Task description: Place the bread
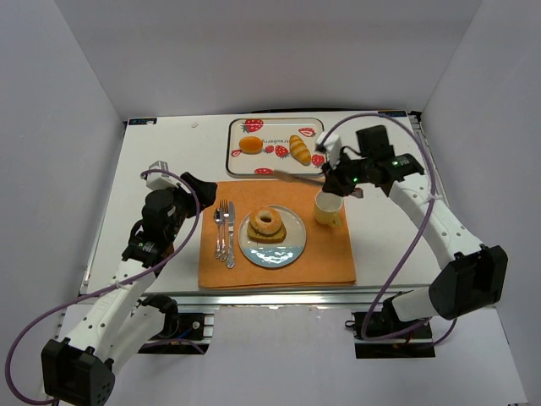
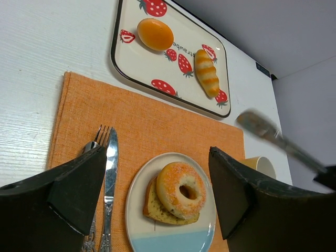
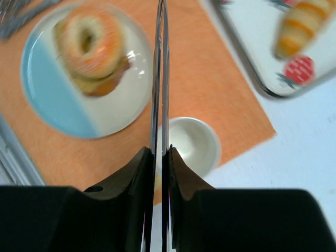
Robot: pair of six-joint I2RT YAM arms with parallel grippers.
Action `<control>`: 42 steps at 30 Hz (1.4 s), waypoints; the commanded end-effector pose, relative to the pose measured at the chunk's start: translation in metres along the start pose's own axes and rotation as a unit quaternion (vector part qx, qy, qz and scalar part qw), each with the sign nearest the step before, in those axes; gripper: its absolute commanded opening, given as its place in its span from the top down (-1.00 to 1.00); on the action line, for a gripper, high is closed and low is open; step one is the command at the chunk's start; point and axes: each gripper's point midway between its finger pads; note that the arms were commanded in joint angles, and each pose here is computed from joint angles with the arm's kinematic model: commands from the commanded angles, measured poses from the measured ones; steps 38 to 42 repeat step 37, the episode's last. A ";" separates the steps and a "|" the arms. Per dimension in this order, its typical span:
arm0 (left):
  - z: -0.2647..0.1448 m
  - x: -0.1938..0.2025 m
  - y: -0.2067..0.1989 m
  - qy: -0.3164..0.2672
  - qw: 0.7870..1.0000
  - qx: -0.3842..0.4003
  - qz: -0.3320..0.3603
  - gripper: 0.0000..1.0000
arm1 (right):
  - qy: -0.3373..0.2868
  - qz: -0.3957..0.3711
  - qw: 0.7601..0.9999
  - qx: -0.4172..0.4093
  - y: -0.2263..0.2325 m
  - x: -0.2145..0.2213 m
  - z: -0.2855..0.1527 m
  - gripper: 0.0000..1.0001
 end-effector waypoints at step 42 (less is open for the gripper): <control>0.000 0.020 -0.028 0.069 0.995 0.068 0.002 -0.76 | 0.049 0.202 0.909 0.361 -0.158 0.122 -0.063 -0.79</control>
Point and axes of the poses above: each gripper's point midway between its finger pads, its own z axis out along the fingers, its own y axis along the line the jaws close on, x = y × z, and after that the axes turned 10 degrees about -z, right-handed
